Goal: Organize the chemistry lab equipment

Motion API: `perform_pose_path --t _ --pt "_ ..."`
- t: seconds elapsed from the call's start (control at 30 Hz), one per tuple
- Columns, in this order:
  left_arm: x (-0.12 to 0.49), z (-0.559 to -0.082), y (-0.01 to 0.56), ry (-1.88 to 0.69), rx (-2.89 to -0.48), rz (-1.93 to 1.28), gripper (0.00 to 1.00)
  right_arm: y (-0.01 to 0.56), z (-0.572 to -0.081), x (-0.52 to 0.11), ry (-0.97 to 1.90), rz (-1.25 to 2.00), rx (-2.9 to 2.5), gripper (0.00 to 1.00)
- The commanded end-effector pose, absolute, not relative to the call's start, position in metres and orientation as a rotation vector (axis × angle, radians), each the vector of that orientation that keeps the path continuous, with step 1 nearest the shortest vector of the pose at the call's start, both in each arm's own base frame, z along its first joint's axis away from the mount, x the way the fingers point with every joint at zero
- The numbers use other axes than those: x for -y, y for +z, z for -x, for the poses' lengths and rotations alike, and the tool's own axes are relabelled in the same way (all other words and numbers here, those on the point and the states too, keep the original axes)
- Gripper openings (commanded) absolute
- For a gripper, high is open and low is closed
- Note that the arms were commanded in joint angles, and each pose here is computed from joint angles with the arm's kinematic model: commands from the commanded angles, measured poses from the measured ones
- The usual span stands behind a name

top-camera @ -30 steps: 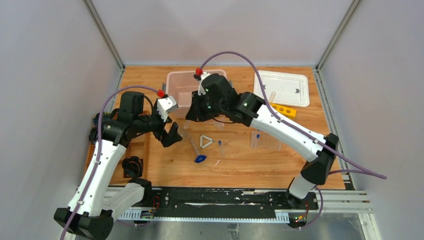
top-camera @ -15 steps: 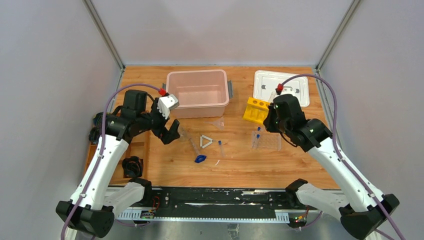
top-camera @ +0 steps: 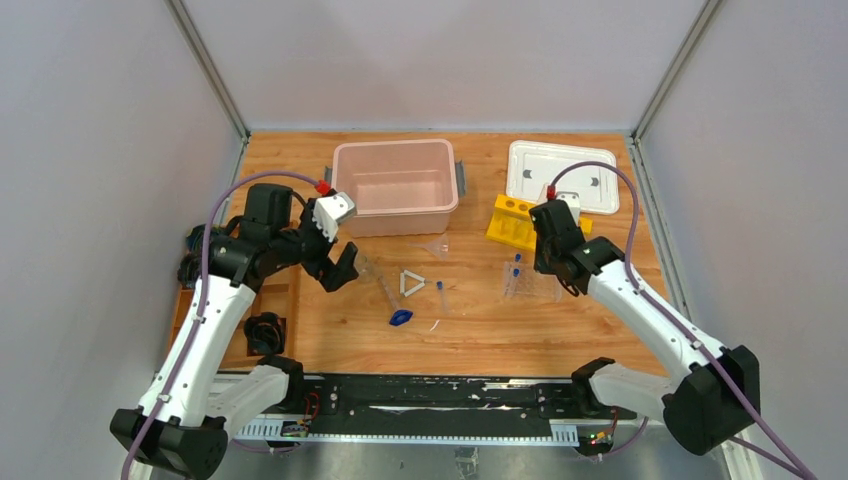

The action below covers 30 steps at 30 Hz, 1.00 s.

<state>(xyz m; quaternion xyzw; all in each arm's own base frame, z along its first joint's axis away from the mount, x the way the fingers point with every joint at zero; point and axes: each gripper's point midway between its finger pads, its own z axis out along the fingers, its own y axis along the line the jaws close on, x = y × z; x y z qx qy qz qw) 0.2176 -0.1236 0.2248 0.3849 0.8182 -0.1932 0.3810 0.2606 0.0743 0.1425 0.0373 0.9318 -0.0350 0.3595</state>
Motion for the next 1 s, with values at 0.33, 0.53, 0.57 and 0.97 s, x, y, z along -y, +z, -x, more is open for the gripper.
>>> perform_pose_path --t 0.33,0.53,0.57,0.97 --pt "0.125 -0.217 0.234 -0.487 -2.046 -0.990 1.00 0.120 -0.294 -0.063 -0.202 -0.133 -2.330 0.00" --pt "0.124 -0.219 0.234 -0.476 -2.048 -0.989 1.00 0.101 -0.288 -0.062 -0.221 -0.136 -2.373 0.00" --pt "0.124 -0.219 0.234 -0.476 -2.050 -0.991 1.00 0.098 -0.287 -0.061 -0.225 -0.137 -2.378 0.00" --pt "0.122 -0.221 0.231 -0.464 -2.057 -0.996 1.00 0.079 -0.287 -0.063 -0.224 -0.134 -2.402 0.00"
